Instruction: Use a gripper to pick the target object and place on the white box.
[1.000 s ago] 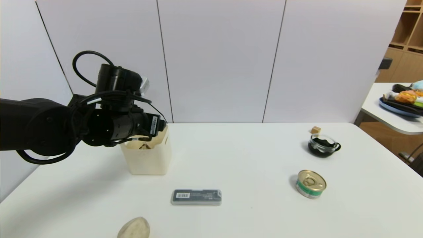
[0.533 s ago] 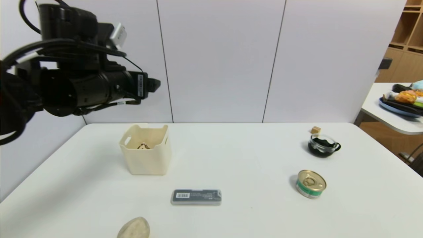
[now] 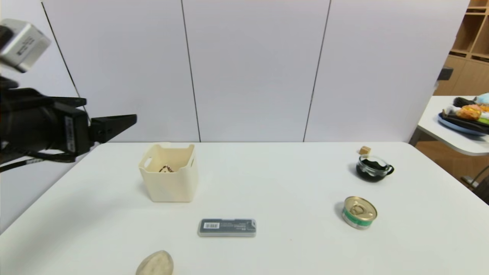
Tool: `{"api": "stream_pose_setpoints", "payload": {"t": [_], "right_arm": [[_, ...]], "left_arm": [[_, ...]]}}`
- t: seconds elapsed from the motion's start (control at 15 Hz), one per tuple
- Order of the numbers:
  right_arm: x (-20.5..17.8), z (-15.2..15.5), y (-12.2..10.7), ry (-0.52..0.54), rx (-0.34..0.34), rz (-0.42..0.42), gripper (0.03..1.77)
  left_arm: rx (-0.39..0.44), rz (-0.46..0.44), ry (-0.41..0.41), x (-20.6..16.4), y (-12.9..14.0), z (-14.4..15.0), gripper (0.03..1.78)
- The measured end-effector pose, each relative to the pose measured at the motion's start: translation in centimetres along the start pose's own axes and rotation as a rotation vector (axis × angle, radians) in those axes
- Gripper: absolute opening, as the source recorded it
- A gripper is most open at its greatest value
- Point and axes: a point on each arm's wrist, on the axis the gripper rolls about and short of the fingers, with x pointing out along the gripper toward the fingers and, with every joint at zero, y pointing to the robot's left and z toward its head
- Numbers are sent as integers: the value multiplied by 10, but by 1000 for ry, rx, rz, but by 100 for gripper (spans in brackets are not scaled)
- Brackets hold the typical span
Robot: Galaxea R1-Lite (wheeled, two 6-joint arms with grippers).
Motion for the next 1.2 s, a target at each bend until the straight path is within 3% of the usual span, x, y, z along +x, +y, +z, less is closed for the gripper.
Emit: {"api": "stream_pose_setpoints", "payload": {"t": [0.13, 0.4, 0.6, 1.0, 1.2], "right_arm": [[0, 0, 0, 0, 0, 0, 170], [0, 0, 0, 0, 0, 0, 170], [0, 0, 0, 0, 0, 0, 170], [0, 0, 0, 0, 0, 0, 170], [0, 0, 0, 0, 0, 0, 170]], "left_arm": [[50, 43, -91, -32, 7, -14, 167], [66, 182, -264, -92, 16, -46, 169], [72, 281, -321, -126, 14, -73, 169], [94, 356, -470, -178, -9, -134, 169], [90, 352, -460, -178, -18, -178, 169]]}}
